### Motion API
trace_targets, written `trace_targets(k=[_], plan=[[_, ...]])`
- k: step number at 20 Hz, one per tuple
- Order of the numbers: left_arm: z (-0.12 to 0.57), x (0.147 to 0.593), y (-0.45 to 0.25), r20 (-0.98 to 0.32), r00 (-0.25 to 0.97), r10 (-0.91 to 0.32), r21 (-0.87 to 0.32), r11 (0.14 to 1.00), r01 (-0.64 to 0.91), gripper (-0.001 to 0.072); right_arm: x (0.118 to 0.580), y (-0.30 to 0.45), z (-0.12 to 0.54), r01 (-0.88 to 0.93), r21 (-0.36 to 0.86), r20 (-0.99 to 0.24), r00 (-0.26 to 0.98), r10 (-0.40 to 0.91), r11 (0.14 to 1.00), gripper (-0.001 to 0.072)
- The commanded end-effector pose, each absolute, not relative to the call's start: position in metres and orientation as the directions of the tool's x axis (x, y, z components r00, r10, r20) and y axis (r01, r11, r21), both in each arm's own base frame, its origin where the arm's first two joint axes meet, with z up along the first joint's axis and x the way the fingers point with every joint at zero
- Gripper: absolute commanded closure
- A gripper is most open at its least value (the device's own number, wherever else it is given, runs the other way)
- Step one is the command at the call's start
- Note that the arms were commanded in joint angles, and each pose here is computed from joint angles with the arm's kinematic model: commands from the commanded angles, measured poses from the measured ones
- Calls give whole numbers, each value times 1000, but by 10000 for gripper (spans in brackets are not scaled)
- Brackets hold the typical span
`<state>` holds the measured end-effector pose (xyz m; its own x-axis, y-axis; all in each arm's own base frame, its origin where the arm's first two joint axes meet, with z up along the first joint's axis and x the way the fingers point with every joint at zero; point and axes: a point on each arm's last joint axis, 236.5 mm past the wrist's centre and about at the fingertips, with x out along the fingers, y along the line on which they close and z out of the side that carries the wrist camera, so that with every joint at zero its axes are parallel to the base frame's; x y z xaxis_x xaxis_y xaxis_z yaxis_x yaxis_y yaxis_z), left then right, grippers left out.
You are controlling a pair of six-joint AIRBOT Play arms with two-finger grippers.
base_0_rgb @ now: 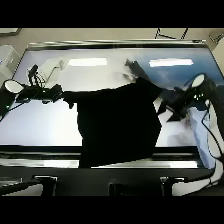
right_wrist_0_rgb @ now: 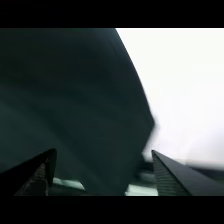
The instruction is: Fold the clothes and pants, and hang the long-sleeved shirts on hangers.
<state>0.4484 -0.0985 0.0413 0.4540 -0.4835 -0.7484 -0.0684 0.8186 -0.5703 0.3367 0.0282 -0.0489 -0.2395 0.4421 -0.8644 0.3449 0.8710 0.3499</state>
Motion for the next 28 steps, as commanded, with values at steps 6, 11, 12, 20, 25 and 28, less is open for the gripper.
trace_targets(k=[6,11,12,20,25,28], plan=[[38,443,-95,-757,432,-490,-553,833,-25,681,250,95,-109,562,475,-779,-89,620,677,28],[38,443,-94,-760,432,-485,-547,837,-23,681,297,88,-104,570,530,-796,77,601,628,672],[36,443,-92,-765,430,-479,-540,842,-22,681,319,80,-93,519,549,-808,127,576,655,673],[-2,401,-99,-829,273,-488,-518,854,-45,681,517,-46,62,435,568,-671,736,88,699,671],[-33,367,-109,-849,163,-502,-518,853,-72,682,422,-8,-14,402,358,-923,290,254,843,38],[-33,366,-109,-849,155,-505,-515,857,-28,681,310,-45,-38,298,40,-979,-178,97,954,46]])
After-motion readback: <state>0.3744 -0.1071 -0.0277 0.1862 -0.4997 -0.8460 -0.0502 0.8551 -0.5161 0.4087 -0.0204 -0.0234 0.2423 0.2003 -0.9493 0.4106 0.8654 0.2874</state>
